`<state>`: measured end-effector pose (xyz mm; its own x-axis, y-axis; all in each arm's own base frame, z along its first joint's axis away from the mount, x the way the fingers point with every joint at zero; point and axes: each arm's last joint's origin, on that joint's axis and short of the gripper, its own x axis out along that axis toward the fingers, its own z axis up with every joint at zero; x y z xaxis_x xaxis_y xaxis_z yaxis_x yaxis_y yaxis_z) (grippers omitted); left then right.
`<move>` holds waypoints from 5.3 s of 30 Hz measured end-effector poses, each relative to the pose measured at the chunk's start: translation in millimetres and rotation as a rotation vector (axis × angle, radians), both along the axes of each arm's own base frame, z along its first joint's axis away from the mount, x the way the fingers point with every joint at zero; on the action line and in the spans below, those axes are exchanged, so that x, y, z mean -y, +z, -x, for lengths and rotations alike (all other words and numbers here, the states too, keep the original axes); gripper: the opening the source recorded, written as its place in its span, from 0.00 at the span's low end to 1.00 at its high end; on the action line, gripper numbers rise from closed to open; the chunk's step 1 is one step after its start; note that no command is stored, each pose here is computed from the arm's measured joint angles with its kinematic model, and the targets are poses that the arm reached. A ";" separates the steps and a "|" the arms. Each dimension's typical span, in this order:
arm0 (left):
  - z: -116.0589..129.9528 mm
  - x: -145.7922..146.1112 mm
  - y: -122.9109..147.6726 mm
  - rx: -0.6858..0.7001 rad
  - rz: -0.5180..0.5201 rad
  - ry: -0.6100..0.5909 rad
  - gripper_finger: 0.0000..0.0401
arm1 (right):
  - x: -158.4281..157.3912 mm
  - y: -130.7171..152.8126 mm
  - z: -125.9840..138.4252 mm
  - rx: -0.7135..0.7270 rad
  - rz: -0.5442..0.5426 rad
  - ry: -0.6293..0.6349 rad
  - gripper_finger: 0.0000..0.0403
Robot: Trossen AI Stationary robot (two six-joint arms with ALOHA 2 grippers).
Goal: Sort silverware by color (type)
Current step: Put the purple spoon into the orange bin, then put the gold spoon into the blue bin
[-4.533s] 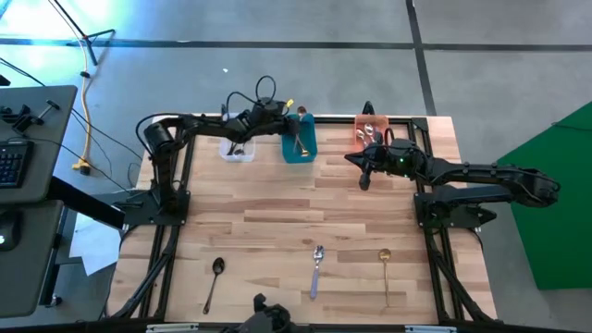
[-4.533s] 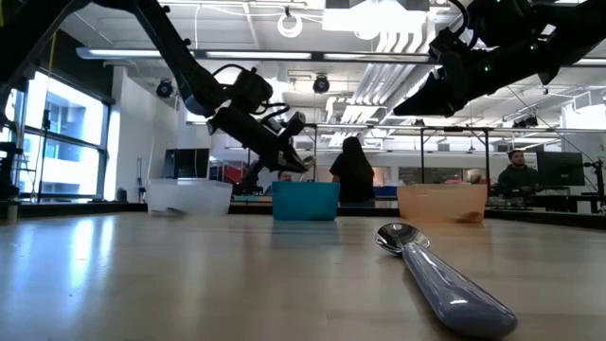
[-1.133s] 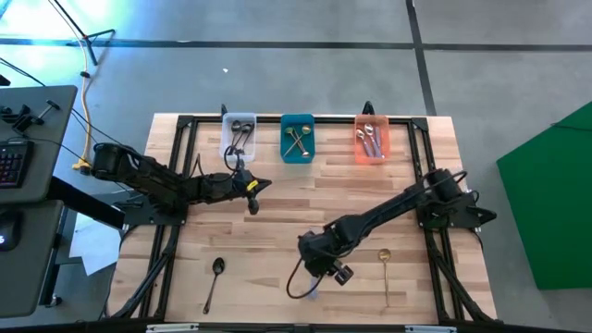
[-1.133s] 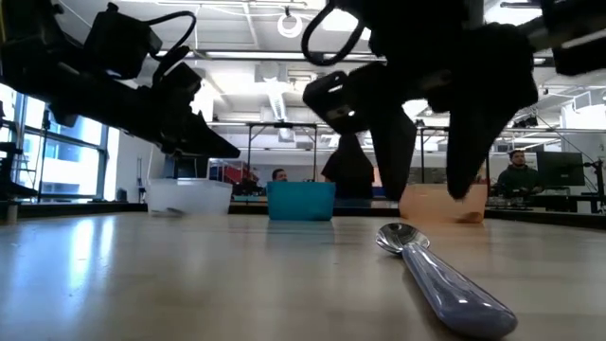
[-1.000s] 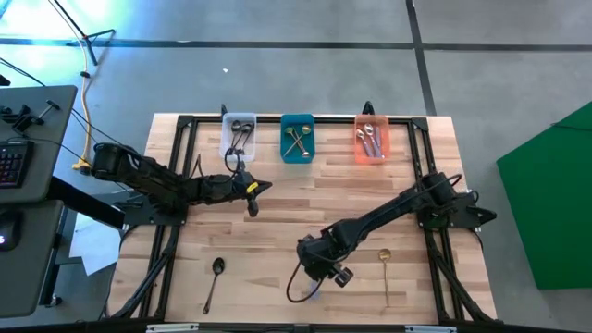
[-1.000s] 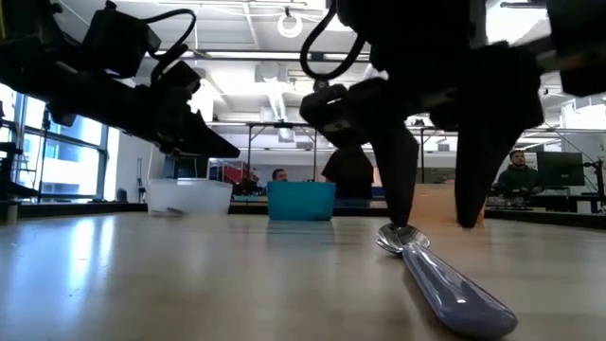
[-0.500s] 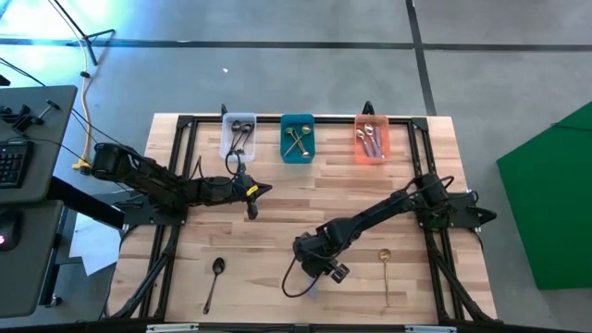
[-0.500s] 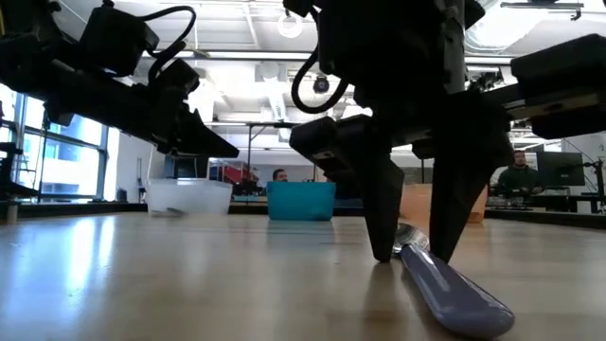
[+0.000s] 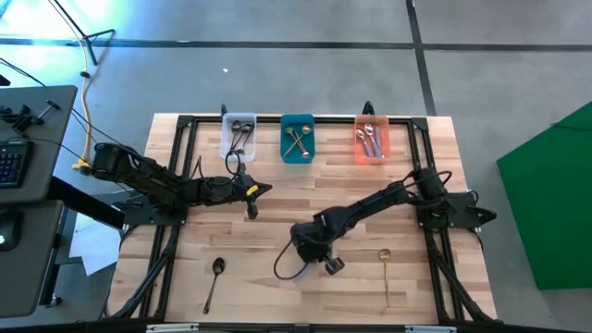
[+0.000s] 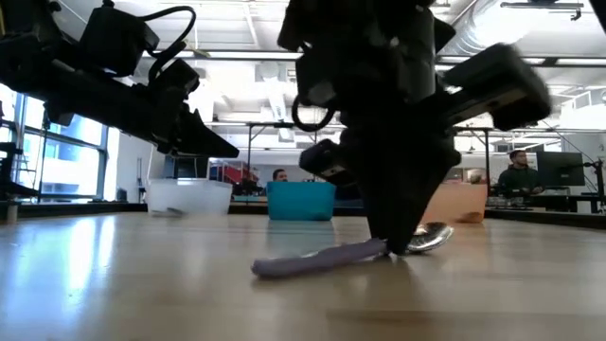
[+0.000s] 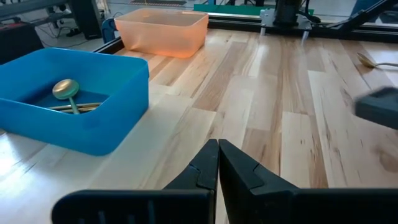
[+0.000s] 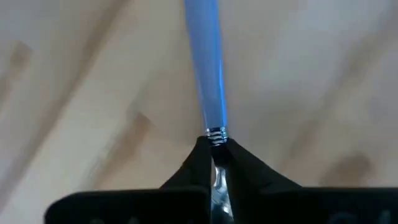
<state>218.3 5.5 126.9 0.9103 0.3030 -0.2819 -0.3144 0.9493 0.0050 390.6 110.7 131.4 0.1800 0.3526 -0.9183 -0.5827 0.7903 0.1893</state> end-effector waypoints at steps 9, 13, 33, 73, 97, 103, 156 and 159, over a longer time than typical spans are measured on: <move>0.0 -0.8 0.0 0.010 0.028 0.018 0.01 | 48.7 50.4 18.9 -0.054 0.182 -0.264 0.02; 0.2 -1.5 0.1 0.017 0.038 0.044 0.01 | 77.3 87.8 37.1 -0.047 0.253 -0.395 0.00; 0.4 -2.0 0.1 0.011 0.017 0.057 0.01 | 98.7 52.7 11.5 -0.087 0.143 -0.671 0.35; 1.6 -2.5 -2.8 -0.030 -0.014 0.065 0.01 | 141.1 68.5 33.8 -0.193 0.199 -0.722 0.01; 2.0 -5.0 -3.0 -0.030 -0.012 0.099 0.01 | 340.7 73.3 218.3 -0.140 0.116 -1.793 0.01; 2.1 -7.2 -2.9 -0.029 -0.012 0.111 0.01 | 344.2 59.3 226.5 -0.105 0.054 -1.826 0.01; 0.7 -41.1 24.2 0.255 -0.029 0.208 0.01 | -3.7 67.1 197.4 -0.258 -0.091 -1.797 0.01; -0.3 -45.0 27.3 0.272 -0.038 0.224 0.01 | -27.8 70.3 198.9 -0.395 -0.047 -1.846 0.04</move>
<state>218.6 50.5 154.2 0.8605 0.5089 -0.0225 -0.5091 0.8576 -0.0735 191.7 138.4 201.7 0.1208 0.0120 -0.9926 0.9525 0.2802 0.1193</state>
